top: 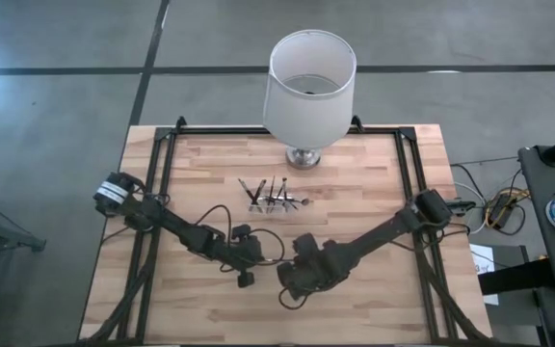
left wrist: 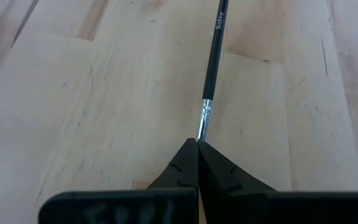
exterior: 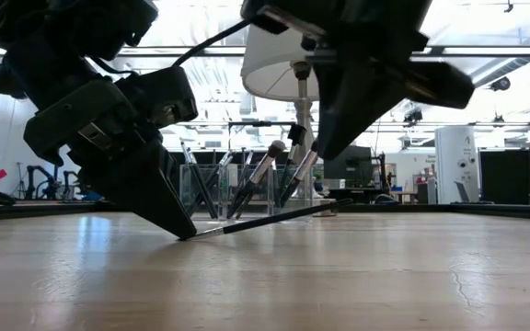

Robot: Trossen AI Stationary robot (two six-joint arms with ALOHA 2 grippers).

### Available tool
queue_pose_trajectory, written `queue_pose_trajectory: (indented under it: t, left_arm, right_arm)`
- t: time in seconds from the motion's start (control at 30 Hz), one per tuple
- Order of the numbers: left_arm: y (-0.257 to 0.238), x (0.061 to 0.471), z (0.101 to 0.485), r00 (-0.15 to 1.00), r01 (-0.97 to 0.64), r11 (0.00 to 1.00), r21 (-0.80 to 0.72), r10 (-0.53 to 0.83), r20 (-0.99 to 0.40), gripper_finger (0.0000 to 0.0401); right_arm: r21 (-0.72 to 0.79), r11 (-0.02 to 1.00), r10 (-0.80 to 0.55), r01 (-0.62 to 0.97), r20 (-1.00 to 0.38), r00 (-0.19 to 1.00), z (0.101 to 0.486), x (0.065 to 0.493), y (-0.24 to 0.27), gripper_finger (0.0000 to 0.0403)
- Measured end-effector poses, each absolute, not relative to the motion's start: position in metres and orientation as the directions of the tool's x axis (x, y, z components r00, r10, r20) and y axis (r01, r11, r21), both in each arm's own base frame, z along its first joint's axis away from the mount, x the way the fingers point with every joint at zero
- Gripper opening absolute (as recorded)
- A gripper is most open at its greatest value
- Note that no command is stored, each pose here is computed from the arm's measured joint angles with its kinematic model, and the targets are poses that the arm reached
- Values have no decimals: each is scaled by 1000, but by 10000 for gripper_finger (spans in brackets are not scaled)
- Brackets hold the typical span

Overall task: Put items in baskets/containers
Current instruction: Put the eyeshadow brush into the transparent organizer

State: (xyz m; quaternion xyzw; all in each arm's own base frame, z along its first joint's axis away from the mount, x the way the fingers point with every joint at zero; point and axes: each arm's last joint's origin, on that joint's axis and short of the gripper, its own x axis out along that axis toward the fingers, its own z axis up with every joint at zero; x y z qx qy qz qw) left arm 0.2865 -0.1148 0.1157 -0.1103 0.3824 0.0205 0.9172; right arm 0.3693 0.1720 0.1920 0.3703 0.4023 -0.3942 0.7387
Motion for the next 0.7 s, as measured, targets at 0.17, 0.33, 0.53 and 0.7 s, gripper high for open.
queue_pose_trajectory:
  t: [0.17, 0.33, 0.53, 0.7]
  left_arm:
    - [-115, 286, 116, 706, -122, 975, -187, -47, -707, 0]
    - [-115, 286, 115, 705, -121, 975, -186, -47, -708, 0]
    - [-115, 286, 115, 704, -122, 975, -185, -47, -709, 0]
    - [-115, 286, 115, 703, -120, 976, -184, -47, -709, 0]
  right_arm:
    - [186, 513, -269, 838, -892, 363, 194, 374, 165, 11]
    - [167, 621, -221, 766, -900, 375, 204, 382, 160, 50]
    - [84, 784, -200, 615, -903, 379, 207, 384, 159, 115]
    - [-14, 941, -135, 338, -932, 337, 202, 382, 158, 136]
